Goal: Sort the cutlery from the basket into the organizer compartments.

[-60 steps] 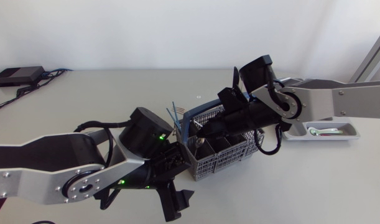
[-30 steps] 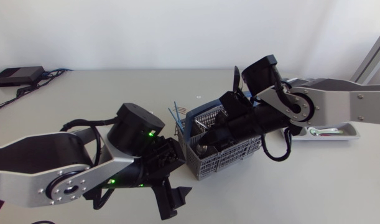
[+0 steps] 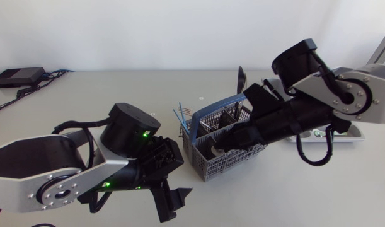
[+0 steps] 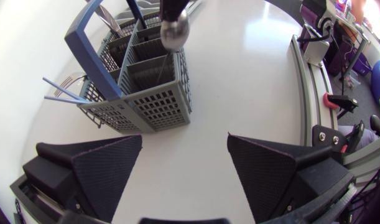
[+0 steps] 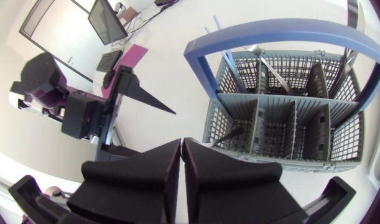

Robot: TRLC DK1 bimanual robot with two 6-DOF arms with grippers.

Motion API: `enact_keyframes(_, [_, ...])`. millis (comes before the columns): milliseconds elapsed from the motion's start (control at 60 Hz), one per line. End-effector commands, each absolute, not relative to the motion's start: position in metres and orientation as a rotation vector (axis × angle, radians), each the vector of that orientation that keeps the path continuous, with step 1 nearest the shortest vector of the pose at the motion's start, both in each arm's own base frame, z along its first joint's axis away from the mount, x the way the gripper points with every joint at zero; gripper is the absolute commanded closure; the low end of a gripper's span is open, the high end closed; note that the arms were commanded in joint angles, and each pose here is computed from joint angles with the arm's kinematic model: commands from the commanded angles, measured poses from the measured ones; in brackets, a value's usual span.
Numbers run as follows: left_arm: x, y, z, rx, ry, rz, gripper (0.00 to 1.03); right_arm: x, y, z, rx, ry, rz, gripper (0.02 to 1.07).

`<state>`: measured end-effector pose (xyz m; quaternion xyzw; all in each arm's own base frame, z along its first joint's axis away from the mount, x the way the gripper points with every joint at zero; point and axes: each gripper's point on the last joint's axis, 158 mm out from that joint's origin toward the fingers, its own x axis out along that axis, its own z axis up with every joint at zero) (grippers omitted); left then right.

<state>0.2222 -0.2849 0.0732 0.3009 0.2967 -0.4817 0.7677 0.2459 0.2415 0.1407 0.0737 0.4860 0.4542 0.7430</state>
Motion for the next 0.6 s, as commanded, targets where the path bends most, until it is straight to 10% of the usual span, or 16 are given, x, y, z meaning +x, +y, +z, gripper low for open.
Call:
enact_keyframes(0, [0.216,-0.282,0.069,0.641,0.66,-1.051,0.09,0.257,0.235,0.161,0.217,1.049,1.015,1.0])
enact_keyframes(583, [0.216,-0.281,0.066,0.65,0.672,-1.05,0.09,0.261,0.163,0.247,0.536,1.035,1.018,1.01])
